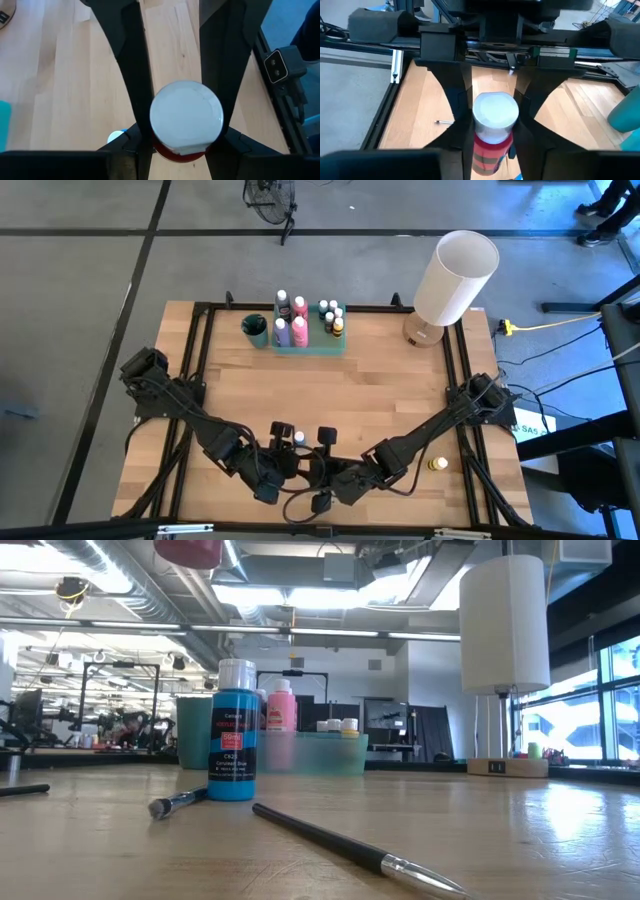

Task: Pick & Place Paint Supplies
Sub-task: Put the small red paint bottle into the green bin

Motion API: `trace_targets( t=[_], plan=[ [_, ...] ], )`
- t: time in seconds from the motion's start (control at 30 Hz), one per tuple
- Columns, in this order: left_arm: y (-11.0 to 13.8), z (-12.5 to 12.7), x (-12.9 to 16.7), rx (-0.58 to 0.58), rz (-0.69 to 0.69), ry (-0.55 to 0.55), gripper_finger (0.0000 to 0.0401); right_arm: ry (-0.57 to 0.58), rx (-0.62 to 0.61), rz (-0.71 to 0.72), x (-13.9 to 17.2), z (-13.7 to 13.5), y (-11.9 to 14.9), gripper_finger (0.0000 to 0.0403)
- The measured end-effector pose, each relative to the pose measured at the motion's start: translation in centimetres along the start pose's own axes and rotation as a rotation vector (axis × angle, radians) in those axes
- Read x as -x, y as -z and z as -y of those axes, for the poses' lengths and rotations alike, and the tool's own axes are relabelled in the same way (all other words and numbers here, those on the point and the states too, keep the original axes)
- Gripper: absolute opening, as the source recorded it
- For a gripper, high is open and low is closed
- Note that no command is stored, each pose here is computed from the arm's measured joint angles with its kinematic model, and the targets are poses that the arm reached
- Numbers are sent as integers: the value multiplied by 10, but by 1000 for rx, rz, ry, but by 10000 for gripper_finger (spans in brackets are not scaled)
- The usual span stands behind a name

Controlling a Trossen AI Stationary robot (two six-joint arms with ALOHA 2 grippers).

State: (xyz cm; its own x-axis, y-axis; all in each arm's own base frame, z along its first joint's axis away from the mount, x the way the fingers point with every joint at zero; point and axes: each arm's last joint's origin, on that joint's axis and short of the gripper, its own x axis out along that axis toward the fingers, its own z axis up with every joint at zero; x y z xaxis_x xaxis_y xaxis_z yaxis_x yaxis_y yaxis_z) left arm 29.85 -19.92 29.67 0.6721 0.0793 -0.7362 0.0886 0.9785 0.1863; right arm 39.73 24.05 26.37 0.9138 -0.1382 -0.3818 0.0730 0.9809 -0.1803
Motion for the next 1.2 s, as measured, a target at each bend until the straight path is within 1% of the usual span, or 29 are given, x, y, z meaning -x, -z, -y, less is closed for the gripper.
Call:
trace_targets(
  t=[0.37, 0.63, 1.2],
  plan=[
    [0, 0, 0, 5, -2, 4, 139, -20, -39, -18, 1, -1, 2, 106],
    [-1, 0, -1, -1, 2, 22, 139, -16, -36, -16, 7, -9, 3, 106],
    [-1, 1, -1, -9, 2, 22, 139, -8, -32, -23, 7, -9, 4, 106]
  ],
)
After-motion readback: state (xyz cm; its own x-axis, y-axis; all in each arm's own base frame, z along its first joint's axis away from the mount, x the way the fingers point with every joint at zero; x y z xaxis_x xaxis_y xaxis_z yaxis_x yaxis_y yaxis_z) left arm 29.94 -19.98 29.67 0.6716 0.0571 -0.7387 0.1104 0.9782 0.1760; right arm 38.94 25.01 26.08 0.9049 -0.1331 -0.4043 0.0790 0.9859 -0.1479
